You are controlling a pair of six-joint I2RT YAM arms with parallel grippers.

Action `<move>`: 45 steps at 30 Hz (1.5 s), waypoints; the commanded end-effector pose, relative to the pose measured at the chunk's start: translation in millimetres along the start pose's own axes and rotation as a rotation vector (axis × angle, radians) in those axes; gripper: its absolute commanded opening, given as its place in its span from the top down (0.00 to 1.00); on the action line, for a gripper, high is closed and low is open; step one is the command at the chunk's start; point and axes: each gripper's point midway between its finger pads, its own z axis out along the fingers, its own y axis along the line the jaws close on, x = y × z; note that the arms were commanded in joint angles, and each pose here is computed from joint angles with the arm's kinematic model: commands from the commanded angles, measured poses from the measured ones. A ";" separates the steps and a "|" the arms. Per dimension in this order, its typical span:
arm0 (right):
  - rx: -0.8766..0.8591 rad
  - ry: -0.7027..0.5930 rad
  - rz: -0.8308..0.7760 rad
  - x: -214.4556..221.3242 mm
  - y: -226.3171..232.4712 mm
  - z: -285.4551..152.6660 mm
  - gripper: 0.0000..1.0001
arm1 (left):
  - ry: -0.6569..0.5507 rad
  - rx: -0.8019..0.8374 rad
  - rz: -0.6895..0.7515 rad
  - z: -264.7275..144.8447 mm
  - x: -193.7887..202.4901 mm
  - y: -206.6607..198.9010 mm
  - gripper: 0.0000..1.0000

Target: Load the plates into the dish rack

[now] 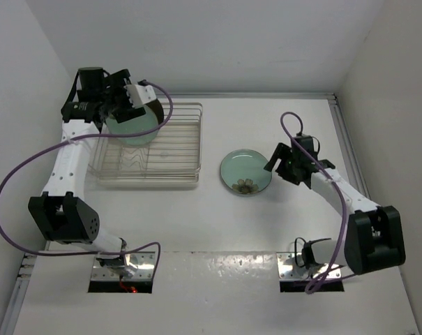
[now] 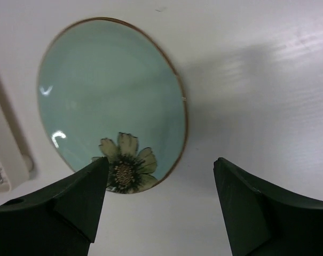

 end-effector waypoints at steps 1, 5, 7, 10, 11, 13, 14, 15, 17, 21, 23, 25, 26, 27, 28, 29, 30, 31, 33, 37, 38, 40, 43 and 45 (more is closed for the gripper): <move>0.024 0.029 0.206 10.4 -13.9 11.2 0.22 | -0.052 -0.030 -0.054 -24.4 -16.7 11.8 0.10; -0.039 0.092 0.248 22.1 -12.7 35.6 0.30 | -0.100 0.011 -0.079 -27.4 -27.7 5.2 0.10; -0.018 0.182 0.249 43.5 -15.7 49.3 0.35 | -0.112 0.016 -0.088 -28.9 -30.8 5.1 0.10; -0.031 0.219 0.294 57.3 -14.9 59.3 0.40 | -0.120 0.022 -0.099 -30.5 -33.3 4.8 0.10; -0.020 0.259 0.333 70.7 -19.8 63.6 0.43 | -0.123 0.014 -0.095 -34.1 -35.2 6.4 0.10; -0.049 0.293 0.367 79.2 -18.3 74.7 0.52 | -0.136 0.026 -0.093 -36.7 -42.0 5.3 0.10; -0.044 0.311 0.377 83.7 -19.8 76.3 0.57 | -0.137 0.026 -0.093 -36.7 -42.1 5.3 0.10; -0.053 0.315 0.386 83.3 -19.0 79.5 0.63 | -0.143 0.034 -0.095 -40.3 -44.4 3.1 0.10; -0.043 0.346 0.424 93.2 -25.1 85.8 0.88 | -0.156 0.053 -0.095 -41.7 -49.9 -0.7 0.10; -0.066 0.332 0.391 95.4 -28.9 83.8 1.00 | -0.194 0.109 -0.107 -47.0 -60.7 -13.8 0.10; -0.125 0.271 0.270 78.4 -18.2 74.3 1.00 | -0.213 0.129 -0.101 -49.9 -65.1 -16.8 0.10; -0.132 0.237 0.188 64.5 -8.2 65.5 1.00 | -0.254 0.185 -0.096 -49.4 -78.0 -28.7 0.10; -0.171 0.132 0.064 35.1 4.3 52.6 1.00 | -0.274 0.190 -0.089 -52.5 -85.9 -28.2 0.10; -0.186 0.110 0.004 27.0 17.1 44.1 1.00 | -0.279 0.208 -0.088 -50.1 -89.9 -31.5 0.10; -0.195 0.077 -0.038 14.9 24.5 36.6 1.00 | -0.294 0.214 -0.077 -53.0 -98.6 -32.1 0.10; -0.218 -0.025 -0.117 -8.7 34.9 17.4 1.00 | -0.313 0.254 -0.068 -52.6 -110.7 -44.3 0.10; -0.240 -0.061 -0.193 -17.6 45.4 7.8 1.00 | -0.334 0.276 -0.062 -50.6 -119.1 -48.5 0.10; -0.262 -0.131 -0.251 -35.1 55.3 -9.2 1.00 | -0.345 0.295 -0.055 -50.7 -125.8 -54.5 0.10; -0.300 -0.229 -0.359 -59.0 74.5 -40.4 1.00 | -0.409 0.362 -0.038 -46.5 -153.6 -71.9 0.10; -0.354 -0.286 -0.518 -69.0 98.3 -80.8 1.00 | -0.515 0.484 -0.051 -40.2 -204.9 -102.8 0.10; -0.378 -0.310 -0.545 -71.4 103.6 -93.0 1.00 | -0.548 0.531 -0.059 -41.2 -223.4 -115.5 0.10; -0.428 -0.329 -0.608 -69.7 117.4 -107.4 1.00 | -0.609 0.582 -0.047 -43.7 -247.8 -125.7 0.10; -0.536 -0.347 -0.695 -60.5 140.5 -133.0 1.00 | -0.685 0.650 -0.009 -40.3 -286.6 -144.3 0.09; -0.574 -0.354 -0.733 -54.4 148.6 -143.3 1.00 | -0.704 0.722 0.002 -35.1 -304.6 -167.7 0.09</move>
